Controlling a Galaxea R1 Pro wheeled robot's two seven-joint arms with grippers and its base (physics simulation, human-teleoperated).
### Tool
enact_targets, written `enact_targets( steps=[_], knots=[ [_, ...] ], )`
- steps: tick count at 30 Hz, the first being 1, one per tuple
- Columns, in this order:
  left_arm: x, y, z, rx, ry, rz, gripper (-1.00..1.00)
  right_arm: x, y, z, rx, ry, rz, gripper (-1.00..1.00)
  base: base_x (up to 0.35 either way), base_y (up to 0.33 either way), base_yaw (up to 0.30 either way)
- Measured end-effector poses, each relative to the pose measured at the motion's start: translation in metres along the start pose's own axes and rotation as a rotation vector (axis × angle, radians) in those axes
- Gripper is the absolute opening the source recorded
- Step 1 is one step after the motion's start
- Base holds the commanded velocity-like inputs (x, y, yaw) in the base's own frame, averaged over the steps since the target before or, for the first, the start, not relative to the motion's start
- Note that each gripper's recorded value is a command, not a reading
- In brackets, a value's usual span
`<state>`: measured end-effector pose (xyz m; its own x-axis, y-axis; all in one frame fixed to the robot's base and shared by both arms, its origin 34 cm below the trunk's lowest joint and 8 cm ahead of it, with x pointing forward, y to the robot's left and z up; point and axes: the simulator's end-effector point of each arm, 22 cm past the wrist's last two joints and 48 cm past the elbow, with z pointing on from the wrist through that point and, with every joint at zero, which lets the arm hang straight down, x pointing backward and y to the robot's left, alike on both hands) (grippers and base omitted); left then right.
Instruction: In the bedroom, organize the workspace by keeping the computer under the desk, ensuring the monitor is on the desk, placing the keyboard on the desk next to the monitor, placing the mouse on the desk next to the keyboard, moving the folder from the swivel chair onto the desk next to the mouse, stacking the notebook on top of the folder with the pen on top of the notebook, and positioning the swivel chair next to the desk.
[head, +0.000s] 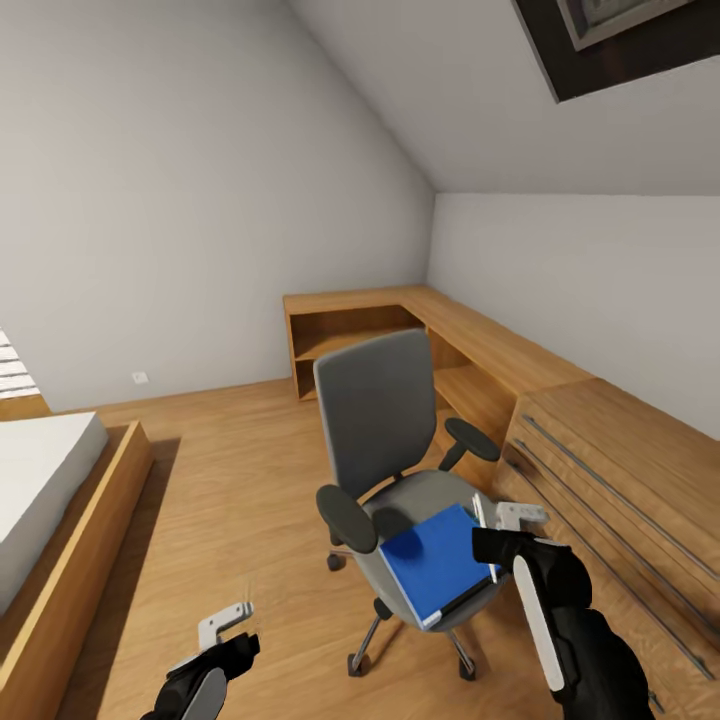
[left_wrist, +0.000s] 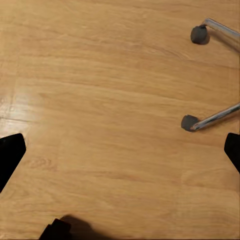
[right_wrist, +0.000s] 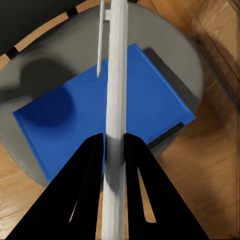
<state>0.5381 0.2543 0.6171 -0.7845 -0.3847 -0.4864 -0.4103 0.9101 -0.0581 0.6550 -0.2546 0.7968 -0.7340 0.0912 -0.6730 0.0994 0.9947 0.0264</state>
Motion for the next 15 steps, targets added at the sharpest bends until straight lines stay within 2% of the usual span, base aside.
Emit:
enact_targets(
  steps=[1,3,4,6,10,15],
  knots=[
    [0.031,0.028,0.018,-0.069,0.016,-0.027,1.00,0.007,-0.030,-0.005,0.048,0.046,0.058,-1.00,0.000,0.000,0.000],
    [0.046,0.040,0.024,-0.088,0.019,-0.042,1.00,0.006,-0.035,-0.008,0.046,0.051,0.084,-1.00,0.000,0.000,0.000],
    [0.068,0.047,0.032,-0.075,0.045,-0.039,1.00,0.006,-0.039,-0.009,0.052,0.054,0.090,-1.00,0.000,0.000,0.000],
    [0.084,0.053,0.033,-0.069,0.074,-0.029,1.00,0.004,-0.041,-0.012,0.053,0.055,0.092,-1.00,0.000,0.000,0.000],
    [0.083,0.053,0.028,-0.070,0.077,-0.028,1.00,-0.001,-0.041,-0.016,0.053,0.054,0.092,-1.00,-0.039,0.000,0.000],
    [0.080,0.051,0.021,-0.067,0.079,-0.025,1.00,-0.009,-0.044,-0.021,0.058,0.039,0.102,-1.00,-0.246,0.000,-0.001]
  ],
)
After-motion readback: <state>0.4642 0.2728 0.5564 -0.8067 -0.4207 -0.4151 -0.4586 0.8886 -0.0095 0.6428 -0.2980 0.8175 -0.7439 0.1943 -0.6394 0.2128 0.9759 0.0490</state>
